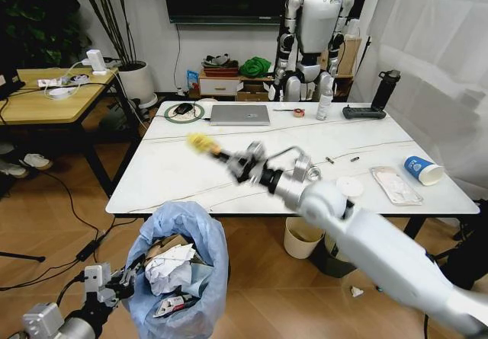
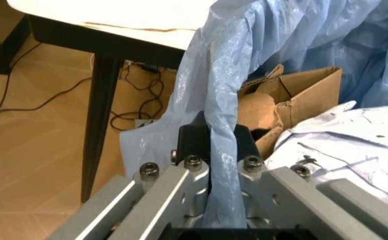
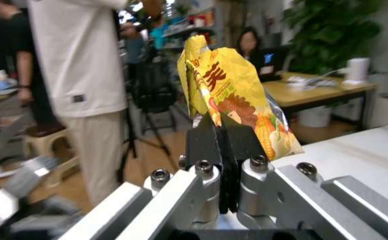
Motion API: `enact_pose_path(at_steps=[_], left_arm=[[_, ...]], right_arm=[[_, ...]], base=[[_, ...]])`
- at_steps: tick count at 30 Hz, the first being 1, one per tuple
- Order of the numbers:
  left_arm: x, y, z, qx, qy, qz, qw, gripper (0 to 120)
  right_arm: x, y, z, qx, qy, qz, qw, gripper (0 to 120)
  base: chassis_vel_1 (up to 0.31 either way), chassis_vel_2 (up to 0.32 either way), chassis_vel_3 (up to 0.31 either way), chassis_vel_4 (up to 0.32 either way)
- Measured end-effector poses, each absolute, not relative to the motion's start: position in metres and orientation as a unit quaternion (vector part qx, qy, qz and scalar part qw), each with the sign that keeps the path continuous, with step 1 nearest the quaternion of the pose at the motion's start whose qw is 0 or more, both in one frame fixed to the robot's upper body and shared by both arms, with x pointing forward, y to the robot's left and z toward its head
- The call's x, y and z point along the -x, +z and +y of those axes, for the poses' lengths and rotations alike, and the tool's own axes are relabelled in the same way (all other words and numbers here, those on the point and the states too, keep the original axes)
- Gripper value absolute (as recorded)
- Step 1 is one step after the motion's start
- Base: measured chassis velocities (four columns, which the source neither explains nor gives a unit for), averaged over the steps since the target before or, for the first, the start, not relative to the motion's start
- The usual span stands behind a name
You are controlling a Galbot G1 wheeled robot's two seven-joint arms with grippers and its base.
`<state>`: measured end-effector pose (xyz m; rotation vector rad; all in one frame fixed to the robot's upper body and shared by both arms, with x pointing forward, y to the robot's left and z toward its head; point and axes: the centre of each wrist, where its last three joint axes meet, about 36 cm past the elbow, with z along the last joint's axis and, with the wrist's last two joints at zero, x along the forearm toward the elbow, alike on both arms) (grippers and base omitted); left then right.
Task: Pick up the trash bin and place the trash from the table into it.
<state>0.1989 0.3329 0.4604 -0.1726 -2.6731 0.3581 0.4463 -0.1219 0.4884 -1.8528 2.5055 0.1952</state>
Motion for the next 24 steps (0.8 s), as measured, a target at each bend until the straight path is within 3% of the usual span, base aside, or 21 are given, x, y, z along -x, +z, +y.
enact_pose_path(at_steps=[11,22,24], left_arm=[[-0.202,0.459,0.331,0.060,0.134,-0.966,0.214,0],[-0.207,0.455,0.331,0.065,0.137,-0.964,0.218,0],[-0.207,0.454,0.331,0.065,0.138,-0.964,0.220,0]], right_arm=[[-0.392,0.441,-0.092,0.632,0.032,0.774,-0.034,2],[-0.396,0.459,-0.108,0.600,0.010,0.800,-0.013,46],[-0.398,0.463,-0.110,0.596,0.012,0.803,-0.008,50]], base=[[0.000,0.000,0.000,0.000],[0.000,0.000,0.000,0.000],[0.000,0.000,0.000,0.000]])
